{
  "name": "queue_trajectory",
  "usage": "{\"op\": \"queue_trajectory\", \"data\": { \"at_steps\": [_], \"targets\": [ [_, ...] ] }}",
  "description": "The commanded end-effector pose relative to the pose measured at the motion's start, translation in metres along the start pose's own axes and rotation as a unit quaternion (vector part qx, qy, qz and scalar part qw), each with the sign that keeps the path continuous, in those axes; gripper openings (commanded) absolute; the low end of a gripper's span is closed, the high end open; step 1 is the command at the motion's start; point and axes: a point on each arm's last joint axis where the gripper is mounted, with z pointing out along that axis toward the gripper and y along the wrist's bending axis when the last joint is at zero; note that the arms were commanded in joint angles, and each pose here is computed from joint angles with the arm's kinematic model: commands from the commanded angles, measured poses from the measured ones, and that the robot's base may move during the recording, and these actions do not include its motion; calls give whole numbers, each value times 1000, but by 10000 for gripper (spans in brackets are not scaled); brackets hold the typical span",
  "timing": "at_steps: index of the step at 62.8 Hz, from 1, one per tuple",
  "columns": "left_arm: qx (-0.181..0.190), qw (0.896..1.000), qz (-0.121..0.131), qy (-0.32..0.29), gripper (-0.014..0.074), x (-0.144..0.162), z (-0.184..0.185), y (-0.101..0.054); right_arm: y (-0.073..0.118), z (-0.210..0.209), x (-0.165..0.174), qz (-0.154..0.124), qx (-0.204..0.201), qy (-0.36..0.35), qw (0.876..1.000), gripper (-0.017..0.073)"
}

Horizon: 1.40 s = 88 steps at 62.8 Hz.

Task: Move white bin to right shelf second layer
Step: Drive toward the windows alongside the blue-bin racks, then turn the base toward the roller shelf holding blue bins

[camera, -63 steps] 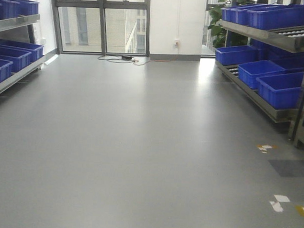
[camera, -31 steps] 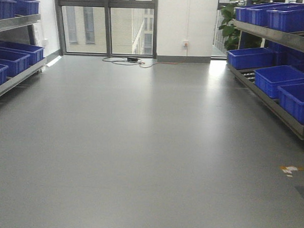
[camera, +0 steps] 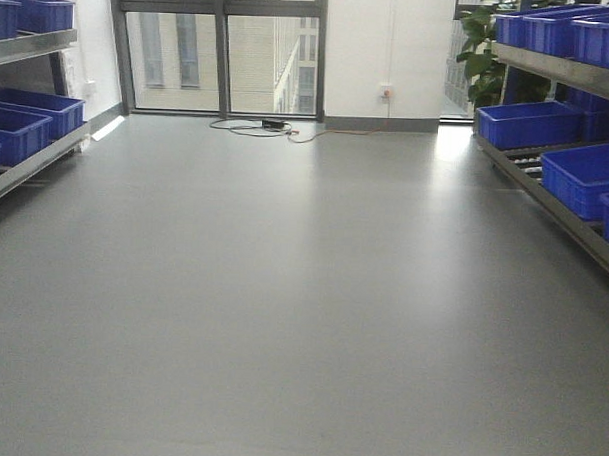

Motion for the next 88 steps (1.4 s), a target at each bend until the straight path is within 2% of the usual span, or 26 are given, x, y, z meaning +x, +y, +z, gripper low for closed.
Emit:
{"op": "queue_trajectory", "data": {
  "at_steps": [1, 88],
  "targets": [
    [1, 999, -5, -35, 85, 1, 0, 0, 0, -6, -15, 1, 0, -55, 998, 49],
    [1, 999, -5, -35, 85, 1, 0, 0, 0, -6, -15, 1, 0, -55, 998, 49]
  ]
}}
